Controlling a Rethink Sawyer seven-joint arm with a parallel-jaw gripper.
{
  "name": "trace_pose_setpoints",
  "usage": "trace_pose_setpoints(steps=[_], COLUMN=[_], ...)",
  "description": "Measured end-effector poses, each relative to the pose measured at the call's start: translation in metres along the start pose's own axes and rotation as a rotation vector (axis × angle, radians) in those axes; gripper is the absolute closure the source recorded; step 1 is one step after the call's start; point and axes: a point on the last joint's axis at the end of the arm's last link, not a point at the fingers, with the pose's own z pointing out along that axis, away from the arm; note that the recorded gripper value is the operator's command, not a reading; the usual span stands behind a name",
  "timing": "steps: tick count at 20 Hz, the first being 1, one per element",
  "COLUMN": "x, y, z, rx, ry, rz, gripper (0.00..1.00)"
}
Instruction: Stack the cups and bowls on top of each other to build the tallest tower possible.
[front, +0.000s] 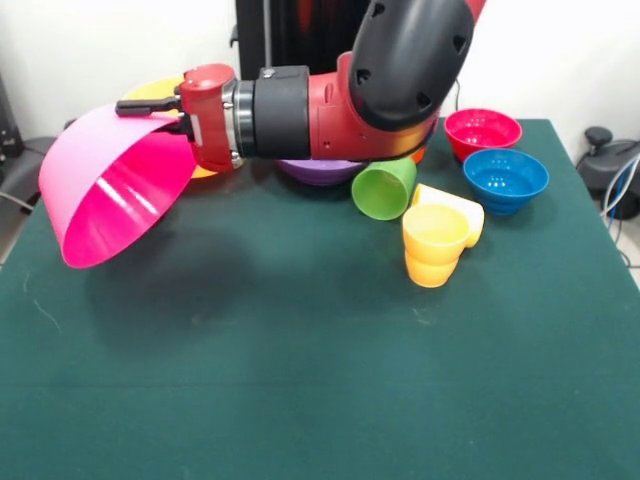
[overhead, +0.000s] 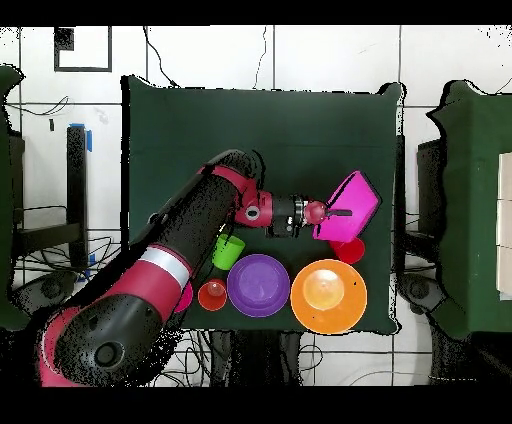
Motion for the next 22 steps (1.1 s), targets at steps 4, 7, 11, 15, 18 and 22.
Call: trace_pose_setpoints(steps=[4, 7, 11, 15, 18, 22], x=[0.004, 0.007, 0.009, 0.009, 0.009, 0.009], y=[0.005, 0.008, 0.011, 0.012, 0.012, 0.013], z=[-0.003, -0.005, -0.008, -0.011, -0.013, -0.013], rx=[0.022, 0.031, 0.035, 0.037, 0.037, 0.037], ry=[0.01, 0.012, 0.007, 0.003, -0.001, -0.001], rz=[-0.037, -0.045, -0.051, -0.053, -0.054, -0.054], gripper=[1.0, 1.0, 1.0, 1.0, 1.0, 1.0])
